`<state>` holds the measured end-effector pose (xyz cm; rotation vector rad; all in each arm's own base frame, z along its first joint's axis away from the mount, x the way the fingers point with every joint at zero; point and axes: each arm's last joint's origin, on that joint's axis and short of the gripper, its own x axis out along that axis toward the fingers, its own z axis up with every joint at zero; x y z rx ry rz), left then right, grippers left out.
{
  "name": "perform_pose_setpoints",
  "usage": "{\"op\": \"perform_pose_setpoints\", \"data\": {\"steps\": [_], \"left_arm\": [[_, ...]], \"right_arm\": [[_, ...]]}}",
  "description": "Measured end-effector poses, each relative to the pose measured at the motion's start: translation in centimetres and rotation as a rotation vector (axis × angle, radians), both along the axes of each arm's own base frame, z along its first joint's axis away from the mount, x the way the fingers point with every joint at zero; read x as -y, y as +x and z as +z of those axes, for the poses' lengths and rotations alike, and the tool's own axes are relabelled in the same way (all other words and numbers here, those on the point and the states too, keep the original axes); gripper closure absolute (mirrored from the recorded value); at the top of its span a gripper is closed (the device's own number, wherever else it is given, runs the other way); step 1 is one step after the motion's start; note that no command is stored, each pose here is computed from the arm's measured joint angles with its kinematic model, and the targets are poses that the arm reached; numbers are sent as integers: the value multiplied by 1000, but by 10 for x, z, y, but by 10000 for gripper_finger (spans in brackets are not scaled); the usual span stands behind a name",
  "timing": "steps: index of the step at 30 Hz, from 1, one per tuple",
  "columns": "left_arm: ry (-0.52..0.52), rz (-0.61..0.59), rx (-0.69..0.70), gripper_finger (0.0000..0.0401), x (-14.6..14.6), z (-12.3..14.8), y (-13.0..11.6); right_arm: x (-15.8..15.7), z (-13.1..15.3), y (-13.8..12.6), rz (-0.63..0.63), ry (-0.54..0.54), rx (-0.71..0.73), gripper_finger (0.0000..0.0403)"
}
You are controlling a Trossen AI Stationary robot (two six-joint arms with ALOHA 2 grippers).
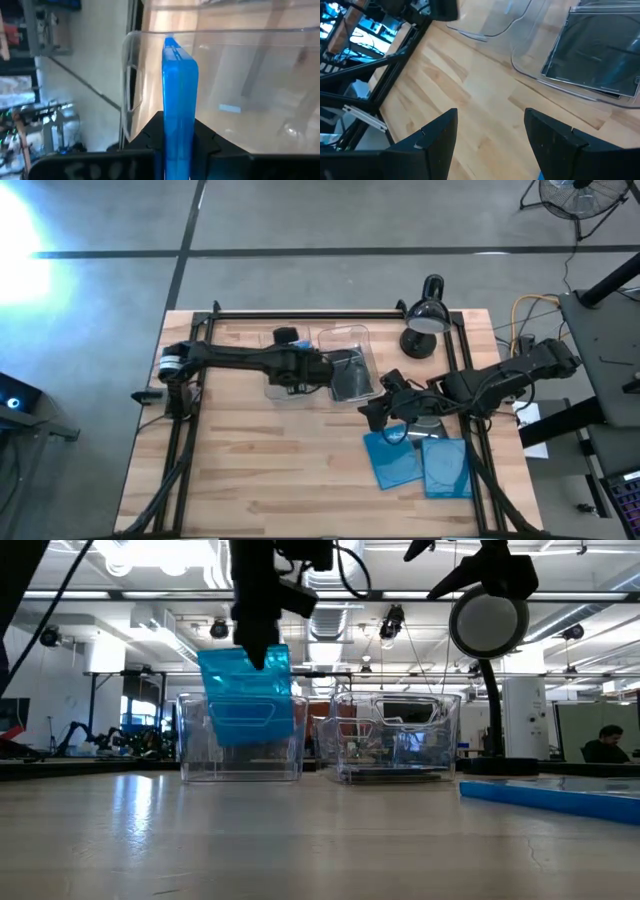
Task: Pick & place jewel cases by type
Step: Put the blue CD case into the left transparent bin
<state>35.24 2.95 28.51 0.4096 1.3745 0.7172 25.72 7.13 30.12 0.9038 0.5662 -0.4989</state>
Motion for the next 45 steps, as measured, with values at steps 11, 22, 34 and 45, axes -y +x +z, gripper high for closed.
{"op": "perform_pose_setpoints", "data": {"steps": [11,22,34,45], "left_arm": [[-289,-27,58,339,-6,-8,7],[27,12,168,337,4,17,-4],[-22,-25,125,368,5,-13,-2],[-260,-101,206,223,37,-14,-9]], "right_arm": [[-1,-1,0,12,-5,-11,179],[-2,-2,-2,65,14,-43,179],[-3,-2,-2,62,22,-41,179],[-10,-4,-3,256,130,-89,179]]}}
